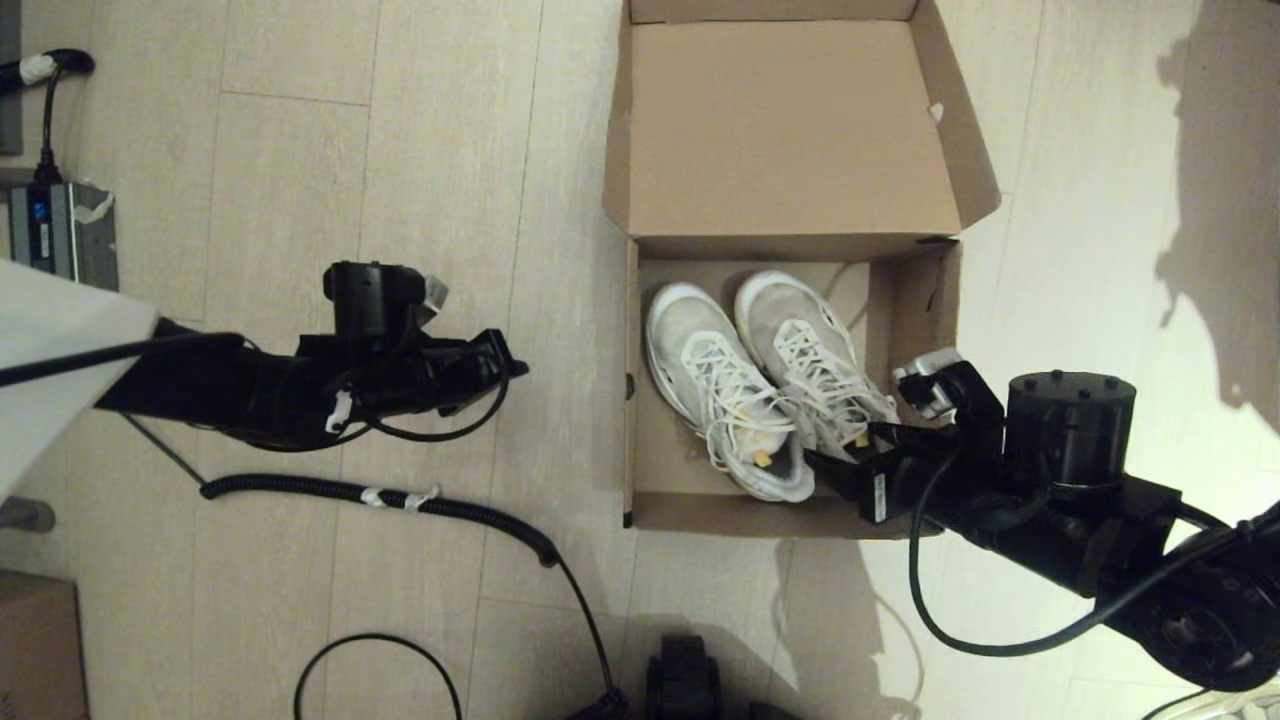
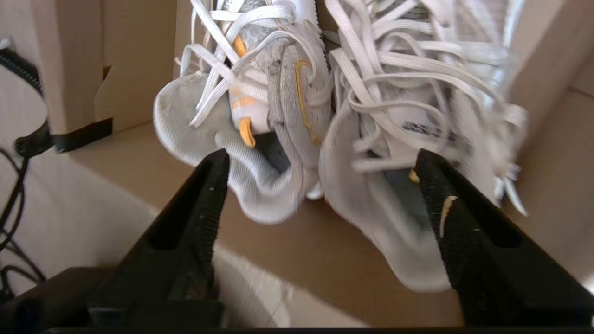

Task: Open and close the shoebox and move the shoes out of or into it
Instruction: Put the shoes out of the shoe box

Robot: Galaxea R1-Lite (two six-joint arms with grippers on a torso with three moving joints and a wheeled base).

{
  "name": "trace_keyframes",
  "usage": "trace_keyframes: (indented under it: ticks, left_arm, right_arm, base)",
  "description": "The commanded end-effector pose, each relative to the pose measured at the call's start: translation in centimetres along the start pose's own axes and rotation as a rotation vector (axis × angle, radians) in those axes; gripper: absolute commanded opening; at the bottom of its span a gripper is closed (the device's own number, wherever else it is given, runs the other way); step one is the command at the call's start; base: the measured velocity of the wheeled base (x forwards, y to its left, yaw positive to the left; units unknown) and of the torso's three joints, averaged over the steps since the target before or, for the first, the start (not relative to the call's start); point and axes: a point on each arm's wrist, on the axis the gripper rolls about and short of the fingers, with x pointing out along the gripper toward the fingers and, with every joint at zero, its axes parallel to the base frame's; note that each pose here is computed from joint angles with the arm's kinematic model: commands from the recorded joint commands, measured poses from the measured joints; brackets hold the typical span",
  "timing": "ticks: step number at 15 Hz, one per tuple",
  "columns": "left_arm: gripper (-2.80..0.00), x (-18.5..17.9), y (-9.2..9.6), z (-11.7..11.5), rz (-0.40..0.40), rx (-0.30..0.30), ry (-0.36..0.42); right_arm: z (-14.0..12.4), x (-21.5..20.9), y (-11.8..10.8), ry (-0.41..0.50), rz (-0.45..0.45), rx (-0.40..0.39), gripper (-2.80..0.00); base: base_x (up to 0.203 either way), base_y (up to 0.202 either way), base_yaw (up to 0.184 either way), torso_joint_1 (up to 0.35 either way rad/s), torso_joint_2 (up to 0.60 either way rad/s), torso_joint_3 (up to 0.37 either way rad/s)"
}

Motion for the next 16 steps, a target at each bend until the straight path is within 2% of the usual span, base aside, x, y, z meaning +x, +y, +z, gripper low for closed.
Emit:
trace_keyframes:
  ticks: [1, 5, 9, 10, 14, 16]
  left_arm:
    - [-2.8, -0.1, 0.0, 0.1, -0.001, -0.003, -0.006]
    - [-2.8, -0.2, 0.5, 0.1, 0.011, -0.012, -0.004]
    - [-2.8, -1.7, 1.6, 0.5, 0.042, -0.03, -0.016]
    - [-2.8, -2.0, 1.7, 0.6, 0.046, -0.032, -0.019]
    - [-2.8, -2.9, 1.8, 0.8, 0.052, -0.037, -0.025]
    - [-2.8, -3.7, 1.4, 1.1, 0.046, -0.033, -0.04]
  right_arm:
    - [-1.2, 1.2, 0.1, 0.039, 0.005, -0.002, 0.0]
    - [-2.9, 3.1, 0.1, 0.073, -0.02, -0.003, 0.0]
    - [-4.1, 6.0, 0.1, 0.034, -0.066, -0.006, 0.0]
    - [-4.2, 6.3, 0.2, 0.034, -0.068, -0.006, -2.8]
    - [-4.1, 7.4, 0.7, -0.004, -0.077, -0.01, -2.8]
    - [-3.2, 6.9, 0.9, -0.029, -0.095, -0.01, -2.8]
  base:
    - [0.0, 0.0, 0.0, 0.0, 0.0, 0.0]
    - [0.0, 0.0, 0.0, 0.0, 0.0, 0.0]
    - [0.0, 0.0, 0.0, 0.0, 0.0, 0.0]
    - [0.0, 0.0, 0.0, 0.0, 0.0, 0.0]
    - [0.0, 0.0, 0.0, 0.0, 0.0, 0.0]
    - [0.0, 0.0, 0.0, 0.0, 0.0, 0.0]
